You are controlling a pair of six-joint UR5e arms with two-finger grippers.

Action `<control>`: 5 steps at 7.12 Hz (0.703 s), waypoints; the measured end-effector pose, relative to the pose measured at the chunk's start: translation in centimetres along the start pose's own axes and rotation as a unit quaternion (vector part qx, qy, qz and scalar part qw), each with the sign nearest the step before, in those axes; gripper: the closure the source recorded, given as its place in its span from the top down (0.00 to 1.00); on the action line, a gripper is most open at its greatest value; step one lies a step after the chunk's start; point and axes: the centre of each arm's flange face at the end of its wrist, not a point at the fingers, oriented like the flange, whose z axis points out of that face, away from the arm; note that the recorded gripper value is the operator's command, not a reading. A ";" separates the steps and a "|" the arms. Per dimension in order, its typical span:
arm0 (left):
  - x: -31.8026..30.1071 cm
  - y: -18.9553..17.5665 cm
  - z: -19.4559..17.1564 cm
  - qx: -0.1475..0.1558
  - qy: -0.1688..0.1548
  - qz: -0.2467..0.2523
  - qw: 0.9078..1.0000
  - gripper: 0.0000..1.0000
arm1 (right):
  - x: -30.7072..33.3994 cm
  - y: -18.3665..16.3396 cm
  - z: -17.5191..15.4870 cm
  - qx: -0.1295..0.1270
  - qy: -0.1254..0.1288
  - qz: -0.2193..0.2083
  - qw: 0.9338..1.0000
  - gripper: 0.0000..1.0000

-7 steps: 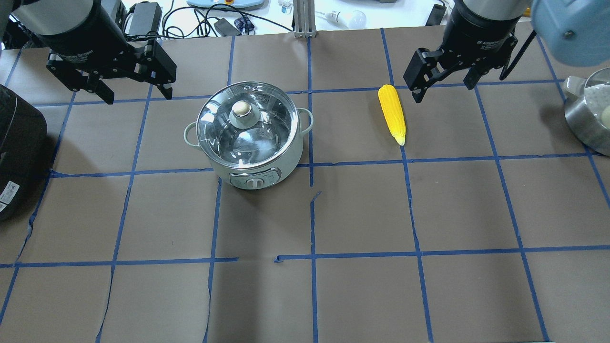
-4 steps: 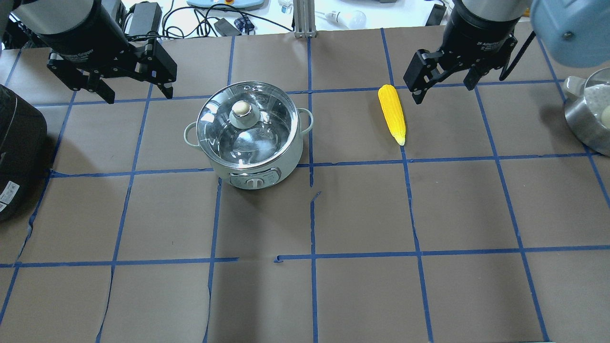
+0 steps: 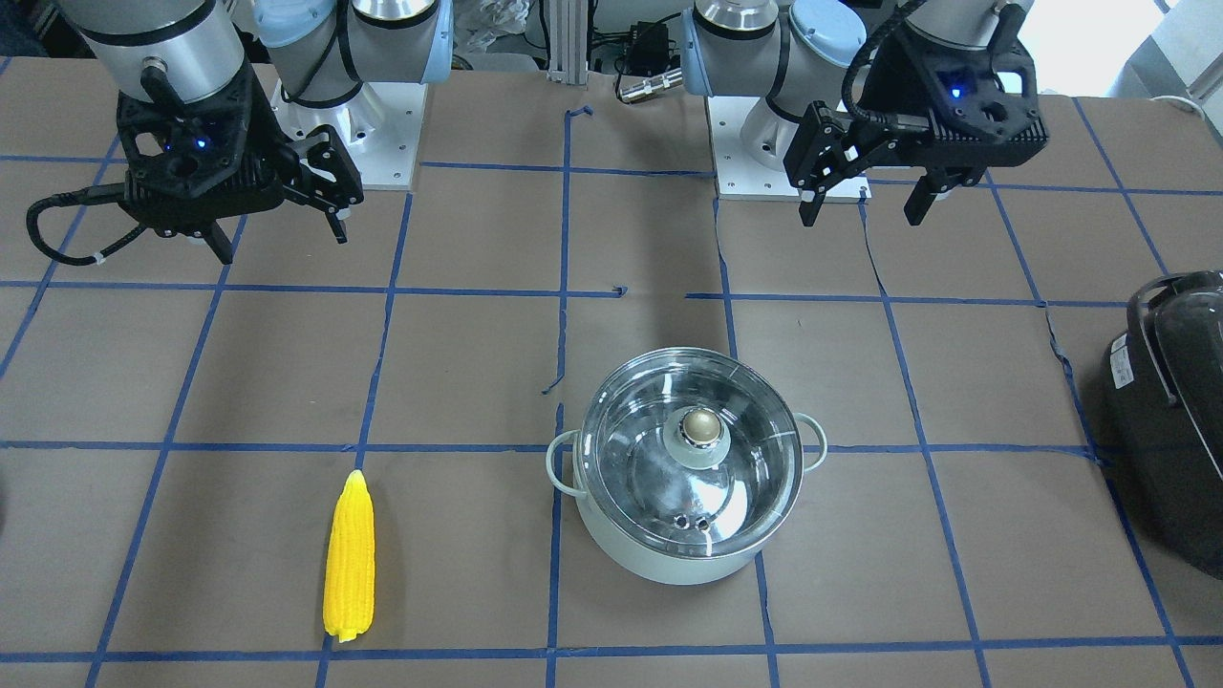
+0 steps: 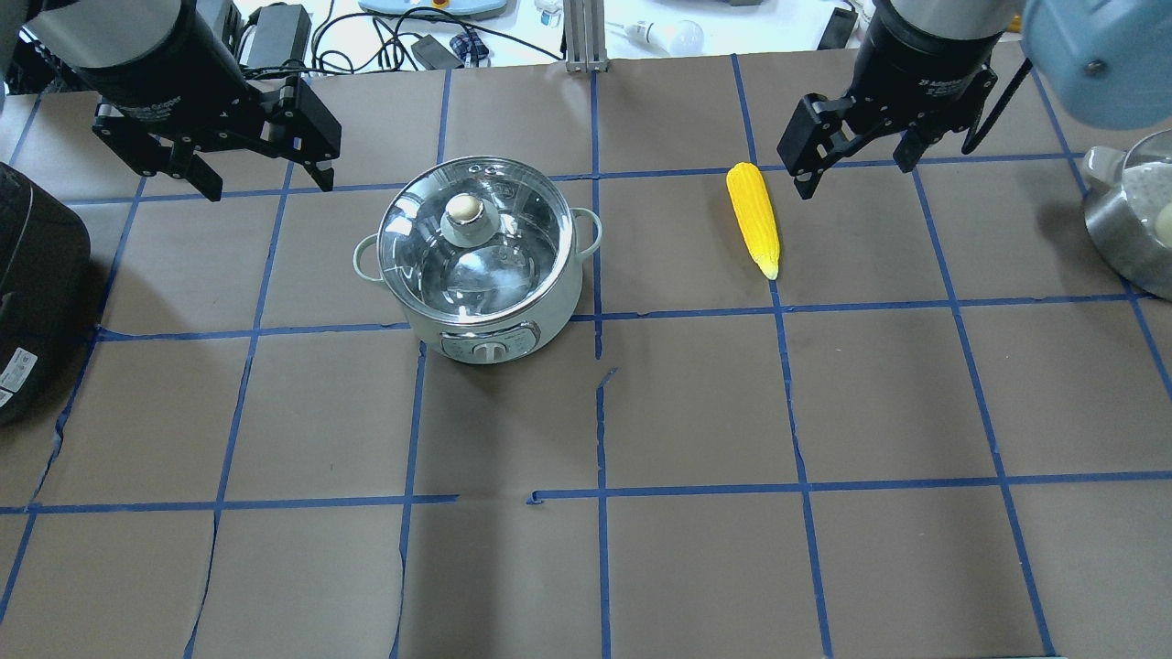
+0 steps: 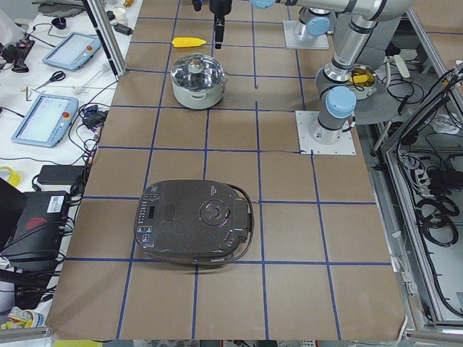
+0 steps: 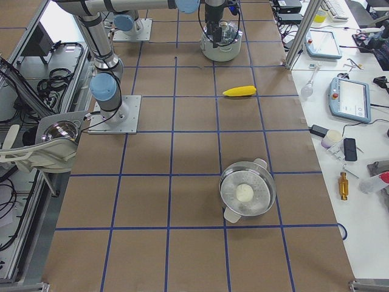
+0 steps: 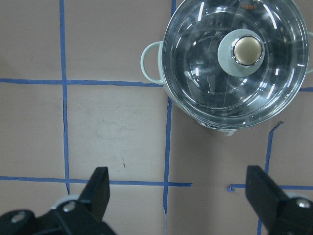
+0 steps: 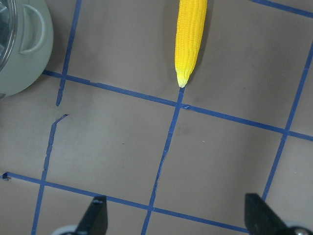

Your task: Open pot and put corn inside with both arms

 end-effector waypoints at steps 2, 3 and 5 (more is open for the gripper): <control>0.0 0.1 0.0 0.000 0.000 0.000 1.000 1.00 | 0.1 0.0 0.0 0.000 0.001 0.000 1.000 1.00; 0.0 0.1 -0.1 0.000 0.000 0.000 1.000 1.00 | 0.1 0.0 -0.1 0.000 0.001 0.001 1.000 1.00; 0.0 0.1 -0.1 0.000 0.000 0.001 1.000 1.00 | 0.1 0.0 -0.2 0.001 0.001 0.001 1.000 1.00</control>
